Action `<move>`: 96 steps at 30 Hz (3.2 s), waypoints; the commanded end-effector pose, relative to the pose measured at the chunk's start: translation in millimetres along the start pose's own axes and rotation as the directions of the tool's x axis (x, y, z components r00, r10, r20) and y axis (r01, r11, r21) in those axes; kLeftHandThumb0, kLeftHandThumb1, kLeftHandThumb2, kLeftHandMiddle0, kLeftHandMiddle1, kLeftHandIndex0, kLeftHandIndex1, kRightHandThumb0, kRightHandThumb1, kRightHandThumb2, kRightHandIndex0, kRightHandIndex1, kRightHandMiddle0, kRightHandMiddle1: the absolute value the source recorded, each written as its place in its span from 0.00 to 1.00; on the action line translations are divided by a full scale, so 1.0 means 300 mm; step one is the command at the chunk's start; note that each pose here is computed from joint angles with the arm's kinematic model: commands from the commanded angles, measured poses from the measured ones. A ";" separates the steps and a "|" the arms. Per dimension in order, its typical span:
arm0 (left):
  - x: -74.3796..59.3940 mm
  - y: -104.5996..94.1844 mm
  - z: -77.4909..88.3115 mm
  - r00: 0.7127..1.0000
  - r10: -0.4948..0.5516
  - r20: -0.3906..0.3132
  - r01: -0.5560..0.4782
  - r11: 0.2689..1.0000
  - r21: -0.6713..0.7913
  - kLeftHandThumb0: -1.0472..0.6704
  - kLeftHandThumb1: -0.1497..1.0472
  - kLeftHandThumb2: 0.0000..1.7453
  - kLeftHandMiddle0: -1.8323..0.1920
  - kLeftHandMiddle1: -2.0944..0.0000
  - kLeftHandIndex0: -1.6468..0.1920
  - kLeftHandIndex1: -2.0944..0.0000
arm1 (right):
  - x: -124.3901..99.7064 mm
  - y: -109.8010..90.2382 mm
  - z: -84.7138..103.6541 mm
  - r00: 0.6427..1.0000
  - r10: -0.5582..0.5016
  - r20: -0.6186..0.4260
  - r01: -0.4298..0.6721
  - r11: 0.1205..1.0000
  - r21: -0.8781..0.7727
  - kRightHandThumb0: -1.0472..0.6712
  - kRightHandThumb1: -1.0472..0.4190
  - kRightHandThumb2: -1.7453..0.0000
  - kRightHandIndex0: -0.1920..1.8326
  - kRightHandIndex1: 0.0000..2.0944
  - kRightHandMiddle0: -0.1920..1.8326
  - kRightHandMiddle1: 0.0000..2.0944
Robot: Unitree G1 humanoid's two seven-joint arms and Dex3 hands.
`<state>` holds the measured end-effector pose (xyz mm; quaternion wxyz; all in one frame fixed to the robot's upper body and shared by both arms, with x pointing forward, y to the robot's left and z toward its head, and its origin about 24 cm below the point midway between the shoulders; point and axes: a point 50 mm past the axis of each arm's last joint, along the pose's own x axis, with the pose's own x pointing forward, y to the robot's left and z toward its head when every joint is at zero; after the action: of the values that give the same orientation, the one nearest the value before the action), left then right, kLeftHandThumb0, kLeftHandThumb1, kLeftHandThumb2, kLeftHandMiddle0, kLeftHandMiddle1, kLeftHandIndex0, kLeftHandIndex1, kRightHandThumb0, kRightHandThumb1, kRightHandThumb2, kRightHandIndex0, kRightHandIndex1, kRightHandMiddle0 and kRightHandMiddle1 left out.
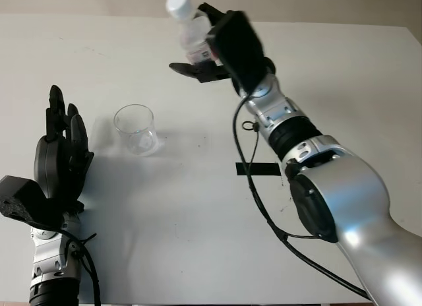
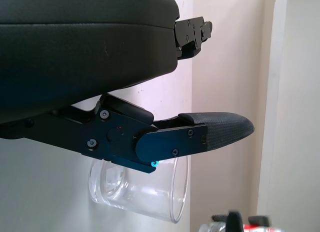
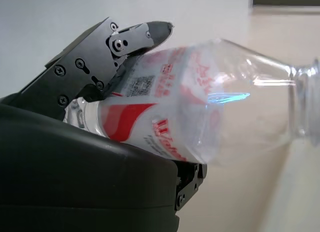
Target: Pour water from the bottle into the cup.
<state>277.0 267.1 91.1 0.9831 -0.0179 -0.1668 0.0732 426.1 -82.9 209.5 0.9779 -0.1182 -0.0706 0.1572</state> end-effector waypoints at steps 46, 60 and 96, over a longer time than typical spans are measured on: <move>-0.066 0.056 -0.029 0.997 0.012 -0.073 -0.016 0.999 -0.051 0.17 1.00 0.33 1.00 0.98 1.00 0.99 | -0.476 -0.038 -0.294 0.975 0.183 -0.128 -0.142 0.950 0.277 0.47 0.00 0.75 1.00 1.00 0.61 1.00; -0.061 0.064 -0.019 0.998 0.008 -0.066 -0.010 1.000 -0.026 0.17 1.00 0.35 1.00 0.98 1.00 0.99 | -0.462 -0.053 -0.332 0.976 0.106 -0.192 -0.059 0.970 0.234 0.45 0.00 0.75 1.00 1.00 0.01 1.00; -0.057 0.076 -0.002 0.997 0.028 -0.068 -0.030 0.999 -0.024 0.18 1.00 0.34 1.00 0.98 1.00 0.98 | -0.590 -0.030 -0.479 0.988 0.143 -0.054 -0.136 0.984 0.116 0.17 0.04 0.97 0.01 0.02 0.00 0.03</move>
<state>260.3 285.1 82.4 0.9866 -0.0434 -0.1335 0.0836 292.6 -172.4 65.1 0.9697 -0.0634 -0.0362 0.2330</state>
